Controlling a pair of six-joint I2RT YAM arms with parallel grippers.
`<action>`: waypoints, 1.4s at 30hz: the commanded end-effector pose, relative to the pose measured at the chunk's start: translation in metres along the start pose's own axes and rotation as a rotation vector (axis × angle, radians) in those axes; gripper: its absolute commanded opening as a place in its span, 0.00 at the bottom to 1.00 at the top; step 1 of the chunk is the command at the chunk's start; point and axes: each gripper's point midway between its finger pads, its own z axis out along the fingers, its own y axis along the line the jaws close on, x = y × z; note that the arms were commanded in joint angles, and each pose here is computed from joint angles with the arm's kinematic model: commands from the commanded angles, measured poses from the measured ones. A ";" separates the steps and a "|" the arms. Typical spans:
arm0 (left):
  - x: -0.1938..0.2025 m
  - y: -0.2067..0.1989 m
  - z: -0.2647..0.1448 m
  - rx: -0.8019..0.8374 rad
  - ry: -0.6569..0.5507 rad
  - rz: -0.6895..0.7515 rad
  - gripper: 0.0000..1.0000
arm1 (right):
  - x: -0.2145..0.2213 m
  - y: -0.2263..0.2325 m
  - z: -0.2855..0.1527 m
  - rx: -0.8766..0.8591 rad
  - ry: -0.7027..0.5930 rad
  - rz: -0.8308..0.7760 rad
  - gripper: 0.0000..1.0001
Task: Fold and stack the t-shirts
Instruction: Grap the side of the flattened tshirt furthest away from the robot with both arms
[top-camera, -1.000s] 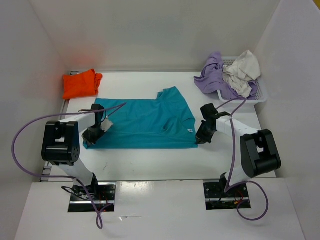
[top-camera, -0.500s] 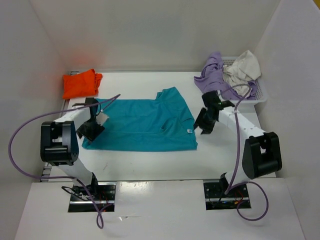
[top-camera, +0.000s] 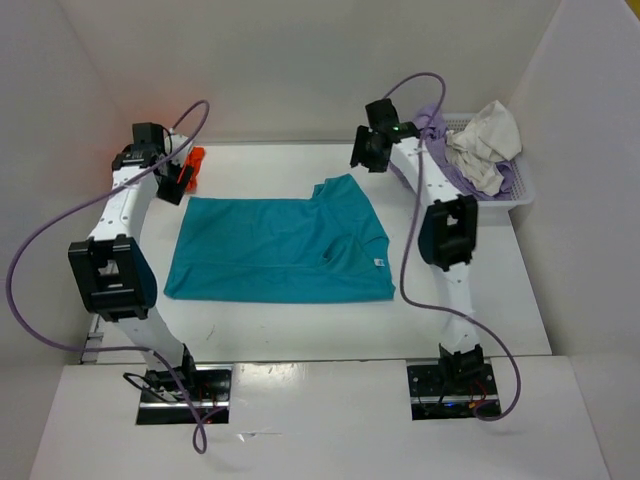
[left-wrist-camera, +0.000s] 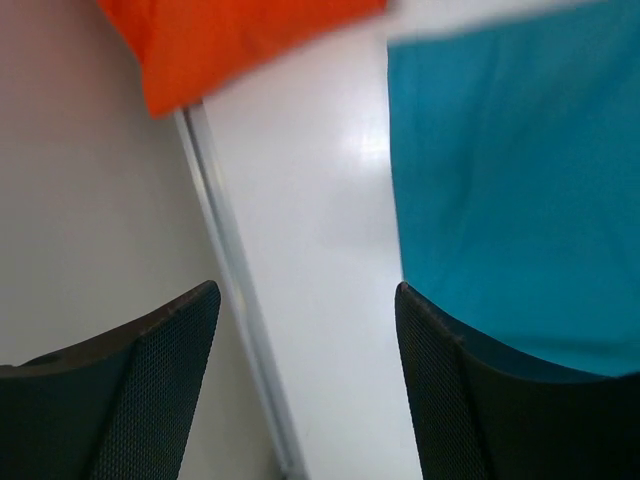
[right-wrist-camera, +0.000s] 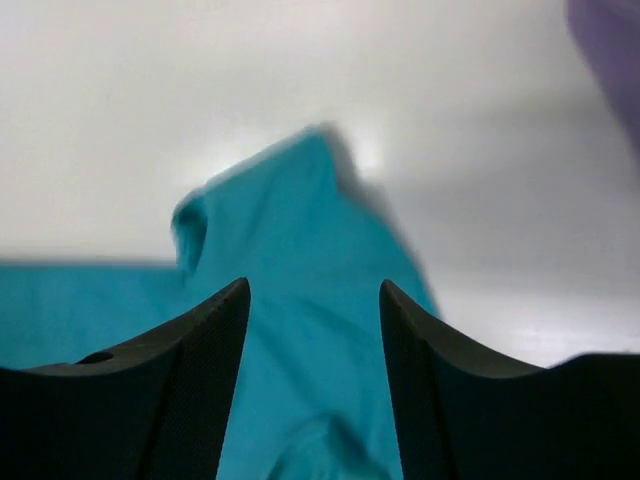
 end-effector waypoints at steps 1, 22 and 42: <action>-0.047 -0.005 0.042 0.033 -0.127 -0.126 0.78 | -0.034 0.006 0.030 0.057 -0.074 -0.099 0.61; -0.038 -0.043 0.169 0.103 -0.089 -0.276 0.77 | 0.038 0.015 0.129 -0.043 0.098 -0.111 0.69; -0.013 -0.077 0.173 0.252 -0.003 -0.225 0.19 | 0.027 0.012 0.105 -0.037 0.095 -0.124 0.11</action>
